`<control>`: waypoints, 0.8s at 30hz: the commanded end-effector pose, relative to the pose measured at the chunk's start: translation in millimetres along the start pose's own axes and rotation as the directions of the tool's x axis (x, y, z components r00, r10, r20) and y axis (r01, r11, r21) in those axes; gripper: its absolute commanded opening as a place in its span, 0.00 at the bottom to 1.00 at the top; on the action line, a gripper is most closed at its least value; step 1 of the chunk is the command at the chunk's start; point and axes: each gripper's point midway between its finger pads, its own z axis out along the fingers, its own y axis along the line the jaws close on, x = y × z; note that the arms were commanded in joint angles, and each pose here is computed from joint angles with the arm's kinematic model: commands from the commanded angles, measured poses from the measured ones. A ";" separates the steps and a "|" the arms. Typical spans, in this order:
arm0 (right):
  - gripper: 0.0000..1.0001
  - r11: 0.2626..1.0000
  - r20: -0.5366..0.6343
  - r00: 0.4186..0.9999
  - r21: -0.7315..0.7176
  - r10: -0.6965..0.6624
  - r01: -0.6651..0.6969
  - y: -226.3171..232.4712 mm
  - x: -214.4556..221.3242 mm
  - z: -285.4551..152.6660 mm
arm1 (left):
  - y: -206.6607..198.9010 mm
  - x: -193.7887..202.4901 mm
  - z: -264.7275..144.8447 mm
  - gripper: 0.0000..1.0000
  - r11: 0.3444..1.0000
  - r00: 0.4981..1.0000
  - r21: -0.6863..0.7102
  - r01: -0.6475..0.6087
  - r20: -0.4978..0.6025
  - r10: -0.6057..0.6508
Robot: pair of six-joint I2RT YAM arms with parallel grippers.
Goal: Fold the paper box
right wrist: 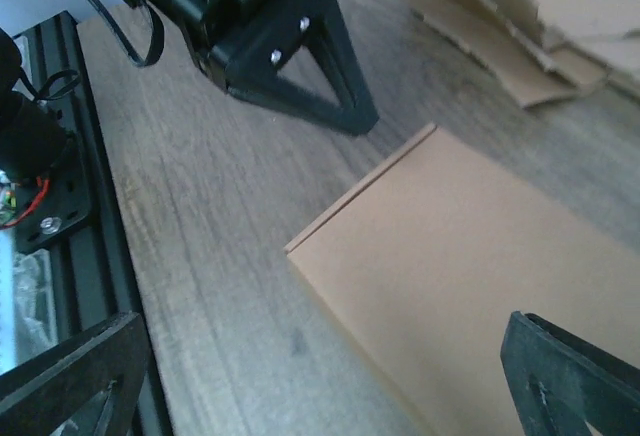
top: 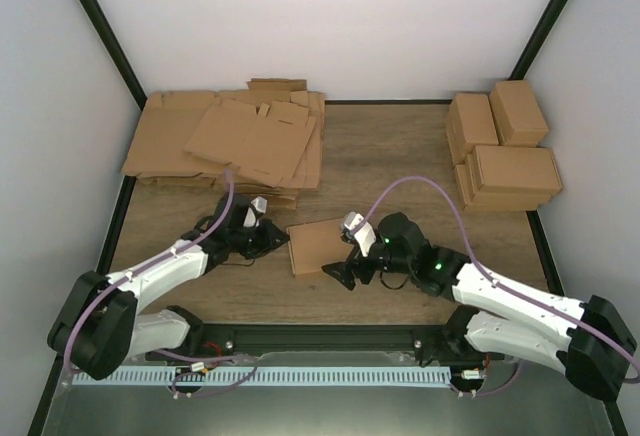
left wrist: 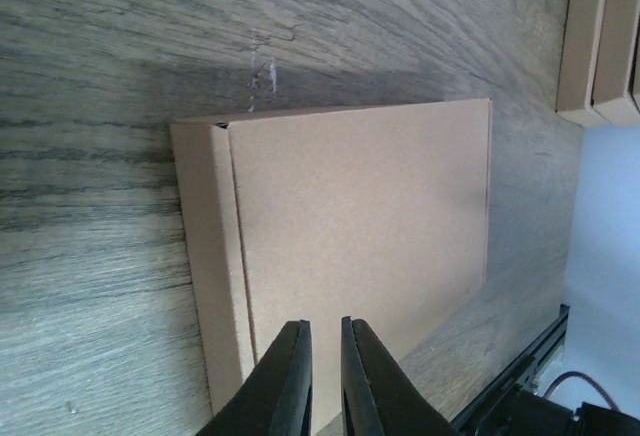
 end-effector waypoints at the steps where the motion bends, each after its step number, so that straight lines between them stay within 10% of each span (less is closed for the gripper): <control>1: 1.00 0.962 0.111 0.956 0.078 -0.270 0.263 2.0 -43.9 -5.8 | 3.1 -1.6 -1.9 0.20 1.000 1.000 -0.020 -0.014 -0.001 0.014; 8: 1.00 0.950 0.080 0.951 0.121 -0.300 0.289 -6.7 -48.2 2.2 | 14.7 6.9 1.7 0.58 0.998 0.998 -0.025 -0.054 -0.013 0.053; 13: 1.00 0.966 0.086 0.991 0.232 0.099 -0.116 -51.9 -50.0 -5.1 | 18.4 16.7 2.3 0.72 0.996 0.996 -0.009 -0.084 -0.044 0.083; 18: 1.00 0.870 0.036 0.872 0.069 0.487 -0.489 -87.7 -9.9 -25.4 | 20.8 24.7 -2.0 0.84 0.995 0.995 0.011 -0.095 -0.044 0.095; 24: 0.92 0.771 0.016 0.773 0.074 0.634 -0.633 -105.1 34.8 -27.2 | 24.9 40.5 -2.3 0.86 0.997 0.997 0.066 -0.034 -0.064 0.038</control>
